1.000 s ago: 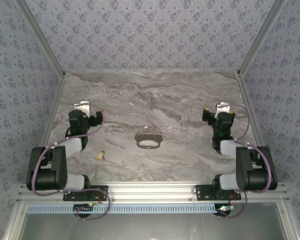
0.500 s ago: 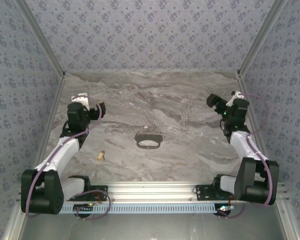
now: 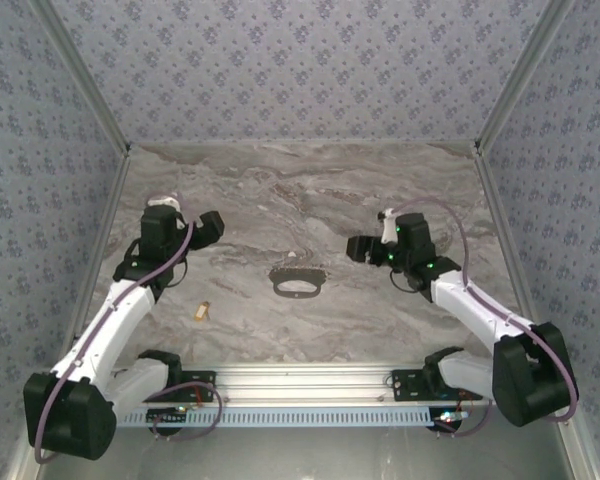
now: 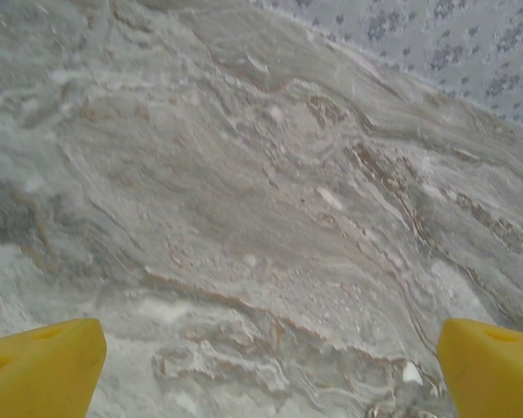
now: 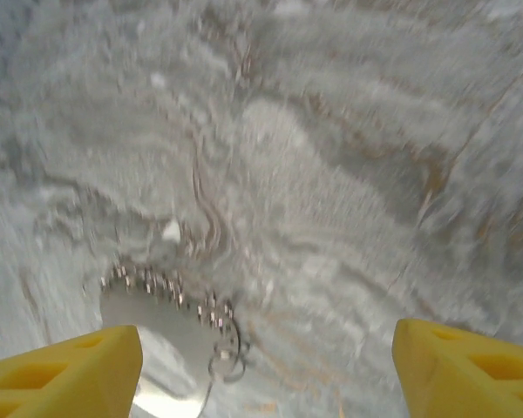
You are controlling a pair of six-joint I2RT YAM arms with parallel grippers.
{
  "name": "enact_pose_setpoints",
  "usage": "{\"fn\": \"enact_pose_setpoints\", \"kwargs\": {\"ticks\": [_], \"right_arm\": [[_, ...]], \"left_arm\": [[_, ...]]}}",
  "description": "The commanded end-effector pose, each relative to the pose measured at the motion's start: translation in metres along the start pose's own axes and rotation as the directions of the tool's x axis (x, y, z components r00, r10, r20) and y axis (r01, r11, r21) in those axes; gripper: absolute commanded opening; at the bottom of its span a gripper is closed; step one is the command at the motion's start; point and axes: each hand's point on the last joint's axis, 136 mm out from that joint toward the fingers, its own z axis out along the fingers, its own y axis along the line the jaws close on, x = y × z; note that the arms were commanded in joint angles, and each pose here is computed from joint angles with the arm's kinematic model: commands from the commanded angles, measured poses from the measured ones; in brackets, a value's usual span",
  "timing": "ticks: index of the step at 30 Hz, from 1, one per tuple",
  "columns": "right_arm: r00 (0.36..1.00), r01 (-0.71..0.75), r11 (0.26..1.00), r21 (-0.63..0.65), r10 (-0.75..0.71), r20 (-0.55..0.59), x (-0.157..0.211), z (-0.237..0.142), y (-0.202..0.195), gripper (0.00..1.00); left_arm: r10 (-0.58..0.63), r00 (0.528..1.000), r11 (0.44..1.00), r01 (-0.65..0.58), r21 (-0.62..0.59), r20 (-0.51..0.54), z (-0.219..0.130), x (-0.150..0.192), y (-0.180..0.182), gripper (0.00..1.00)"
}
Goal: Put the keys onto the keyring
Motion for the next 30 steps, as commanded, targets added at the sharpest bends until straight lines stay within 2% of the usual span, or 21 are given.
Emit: {"fn": "enact_pose_setpoints", "kwargs": {"ticks": [1,5,9,18,30], "right_arm": [[0.994,0.037,0.996,0.076,-0.029,-0.106,0.042,0.008,-0.013,0.75],[0.980,0.069,0.996,0.048,-0.059,-0.189,0.067,0.025,-0.004,0.65],[0.970,0.081,0.997,0.015,-0.076,-0.231,0.078,0.040,0.004,0.59],[0.956,0.106,0.994,-0.015,-0.106,-0.275,0.090,0.065,0.018,0.55],[0.953,0.120,0.992,-0.040,-0.127,-0.275,0.084,0.084,0.026,0.49]], "left_arm": [[-0.053,0.996,0.999,0.054,0.008,-0.068,-0.007,0.013,-0.010,0.98],[-0.050,0.994,0.998,0.053,0.032,-0.094,-0.003,0.023,-0.023,0.98],[-0.039,0.993,0.998,0.044,0.043,-0.110,0.003,0.026,-0.031,0.98],[-0.007,0.993,0.999,0.013,0.052,-0.117,0.008,0.027,-0.040,0.98],[0.013,0.992,0.999,-0.008,0.043,-0.122,0.007,0.031,-0.036,0.98]]}}
